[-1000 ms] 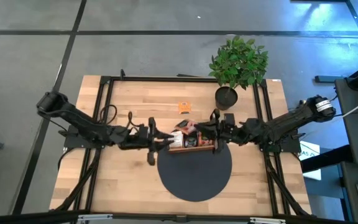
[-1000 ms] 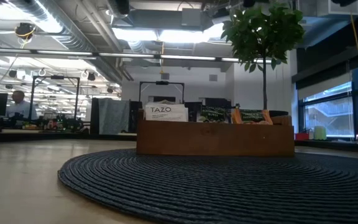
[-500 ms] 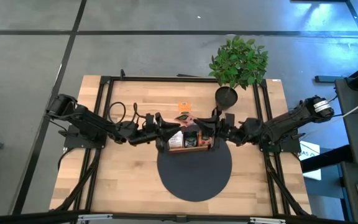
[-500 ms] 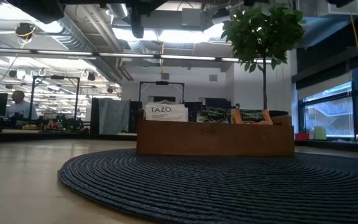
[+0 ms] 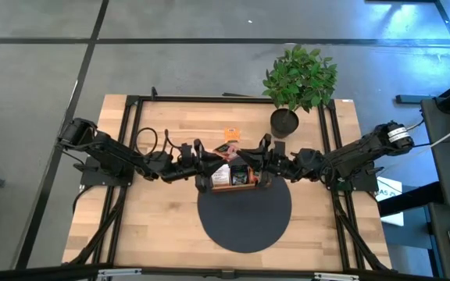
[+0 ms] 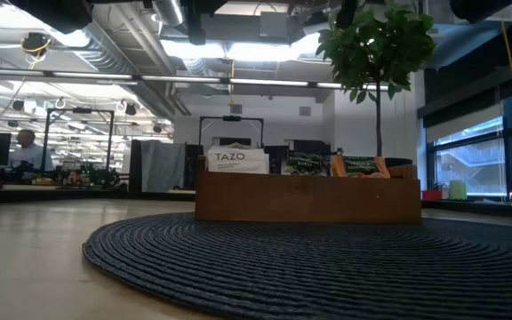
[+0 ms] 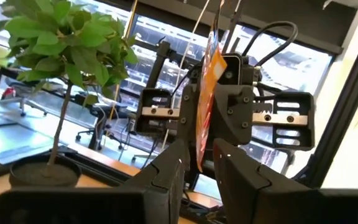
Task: Pick & Place Tea
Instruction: Put the orange tea bag into the right section of the wooden organizer
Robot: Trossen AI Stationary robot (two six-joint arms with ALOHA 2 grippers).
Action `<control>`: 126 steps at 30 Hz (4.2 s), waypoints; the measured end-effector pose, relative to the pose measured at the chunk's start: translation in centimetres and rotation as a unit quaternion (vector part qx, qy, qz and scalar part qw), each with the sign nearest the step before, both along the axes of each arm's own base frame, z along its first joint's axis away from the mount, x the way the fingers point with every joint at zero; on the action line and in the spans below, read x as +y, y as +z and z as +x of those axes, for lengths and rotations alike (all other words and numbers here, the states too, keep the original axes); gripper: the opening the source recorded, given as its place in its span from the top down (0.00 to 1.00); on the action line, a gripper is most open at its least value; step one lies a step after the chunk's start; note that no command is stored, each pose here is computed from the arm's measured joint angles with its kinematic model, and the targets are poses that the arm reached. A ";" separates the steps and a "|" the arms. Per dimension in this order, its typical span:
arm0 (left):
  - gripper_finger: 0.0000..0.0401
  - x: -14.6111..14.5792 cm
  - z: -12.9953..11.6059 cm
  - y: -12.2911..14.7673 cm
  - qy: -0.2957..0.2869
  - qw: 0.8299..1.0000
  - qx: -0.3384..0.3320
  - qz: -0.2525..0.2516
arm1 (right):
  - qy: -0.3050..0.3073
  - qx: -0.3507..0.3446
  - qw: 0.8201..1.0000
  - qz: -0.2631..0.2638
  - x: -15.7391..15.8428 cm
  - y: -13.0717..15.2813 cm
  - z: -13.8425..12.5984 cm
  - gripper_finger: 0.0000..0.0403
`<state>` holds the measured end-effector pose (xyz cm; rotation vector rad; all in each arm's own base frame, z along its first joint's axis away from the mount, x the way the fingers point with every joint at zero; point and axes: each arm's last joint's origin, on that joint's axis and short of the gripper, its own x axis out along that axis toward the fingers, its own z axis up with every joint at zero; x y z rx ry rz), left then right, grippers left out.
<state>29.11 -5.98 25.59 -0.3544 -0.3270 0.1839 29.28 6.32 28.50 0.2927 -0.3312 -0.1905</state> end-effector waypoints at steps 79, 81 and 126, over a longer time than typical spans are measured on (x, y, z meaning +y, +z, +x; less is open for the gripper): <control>0.99 1.1 3.9 0.1 -0.109 0.953 0.283 -0.027 | 0.166 0.263 0.950 0.021 -2.3 4.5 -6.6 0.49; 0.99 1.0 4.1 -0.4 -0.114 0.950 0.288 -0.026 | 0.168 0.318 0.933 0.010 -2.3 4.3 -5.3 0.50; 0.99 0.0 5.4 -2.5 -0.137 0.943 0.303 0.012 | 0.238 0.572 0.785 -0.006 -1.4 3.2 4.1 0.98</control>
